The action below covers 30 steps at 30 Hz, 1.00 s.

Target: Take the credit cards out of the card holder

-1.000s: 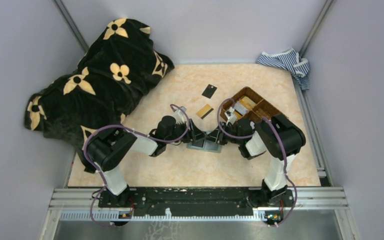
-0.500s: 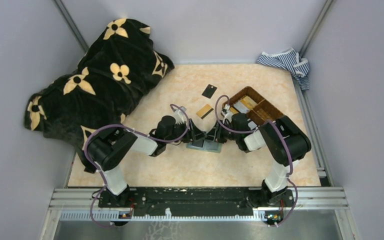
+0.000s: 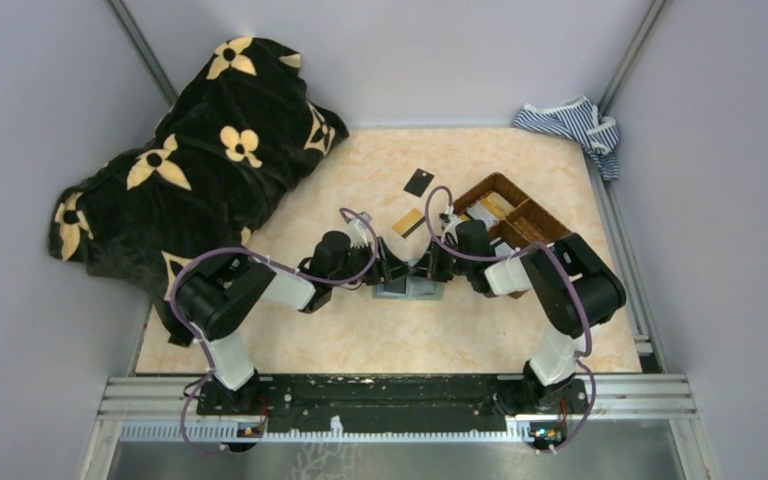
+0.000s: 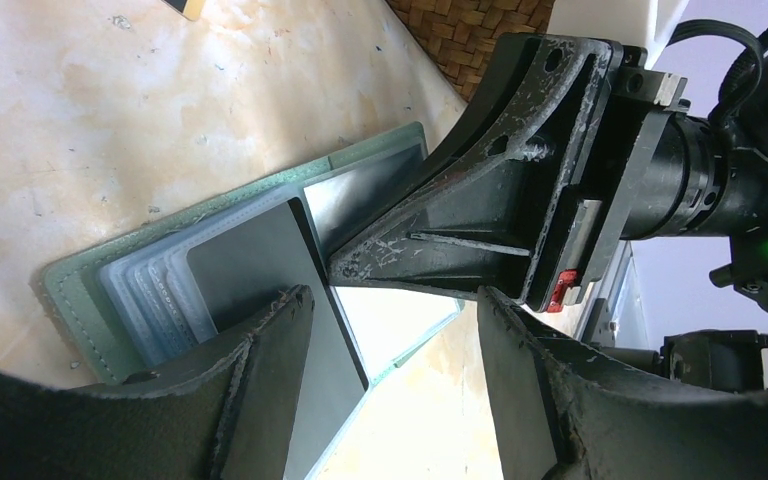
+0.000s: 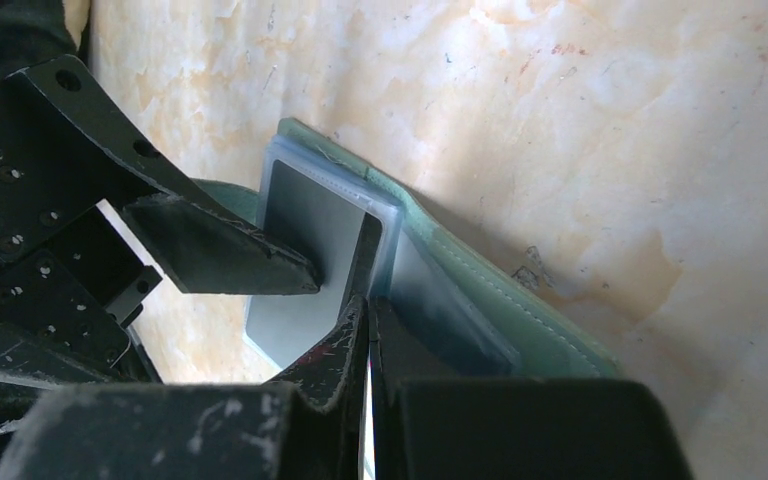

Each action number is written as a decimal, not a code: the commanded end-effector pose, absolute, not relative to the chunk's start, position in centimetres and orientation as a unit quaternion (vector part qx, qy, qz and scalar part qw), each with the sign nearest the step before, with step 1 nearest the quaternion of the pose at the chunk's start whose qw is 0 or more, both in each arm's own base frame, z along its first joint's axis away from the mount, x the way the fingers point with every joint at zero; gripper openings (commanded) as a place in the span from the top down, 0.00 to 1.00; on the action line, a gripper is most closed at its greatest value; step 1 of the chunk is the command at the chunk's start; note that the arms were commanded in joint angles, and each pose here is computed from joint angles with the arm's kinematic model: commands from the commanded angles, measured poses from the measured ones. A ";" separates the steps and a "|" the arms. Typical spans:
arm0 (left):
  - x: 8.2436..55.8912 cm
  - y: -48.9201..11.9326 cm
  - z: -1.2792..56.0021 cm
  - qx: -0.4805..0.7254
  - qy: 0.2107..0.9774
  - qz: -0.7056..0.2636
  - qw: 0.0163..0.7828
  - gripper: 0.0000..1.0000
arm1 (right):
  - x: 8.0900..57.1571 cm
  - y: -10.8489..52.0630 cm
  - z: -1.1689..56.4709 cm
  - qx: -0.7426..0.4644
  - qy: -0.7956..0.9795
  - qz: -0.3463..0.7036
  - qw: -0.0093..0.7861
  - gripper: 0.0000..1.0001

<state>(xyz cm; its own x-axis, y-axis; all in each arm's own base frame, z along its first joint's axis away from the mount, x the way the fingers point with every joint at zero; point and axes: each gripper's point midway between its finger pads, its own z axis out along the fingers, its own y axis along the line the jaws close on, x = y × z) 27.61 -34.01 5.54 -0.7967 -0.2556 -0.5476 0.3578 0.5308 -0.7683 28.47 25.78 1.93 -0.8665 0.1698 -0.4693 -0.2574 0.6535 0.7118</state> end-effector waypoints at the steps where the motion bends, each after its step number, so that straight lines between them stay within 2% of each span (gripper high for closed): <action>1: 25.4 -31.3 -0.1 0.017 0.871 -0.421 0.255 0.31 | 26.6 23.7 -1.3 -0.019 0.905 0.352 0.239 1.00; 7: 25.8 -30.6 2.6 0.023 0.858 -0.430 0.282 0.31 | 26.5 23.7 -1.0 -0.025 0.904 0.353 0.240 1.00; 10: 26.2 -29.8 3.5 0.030 0.868 -0.400 0.294 0.30 | 26.6 23.7 -1.0 -0.024 0.903 0.353 0.242 1.00; 13: 26.9 -28.8 4.1 0.042 0.888 -0.347 0.298 0.21 | 26.8 23.4 -1.1 -0.020 0.906 0.344 0.245 1.00; 17: 28.3 -28.8 6.3 0.061 0.905 -0.284 0.310 0.10 | 27.1 22.8 -0.7 -0.018 0.908 0.329 0.258 0.79; 23: 30.6 -30.8 8.7 0.066 0.928 -0.176 0.323 0.12 | 27.1 22.3 0.8 -0.025 0.908 0.311 0.281 0.78; 30: 31.2 -34.4 9.4 0.093 0.934 -0.127 0.322 0.15 | 26.6 21.9 1.9 -0.023 0.904 0.306 0.299 0.81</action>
<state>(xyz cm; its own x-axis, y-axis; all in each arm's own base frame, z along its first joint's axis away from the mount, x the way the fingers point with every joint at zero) 31.91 -35.79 11.87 -0.7452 -0.0151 -0.6667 0.2894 0.8934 -0.3437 27.60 23.50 2.47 -0.8236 0.1581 -0.5447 -0.2468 0.7648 0.5951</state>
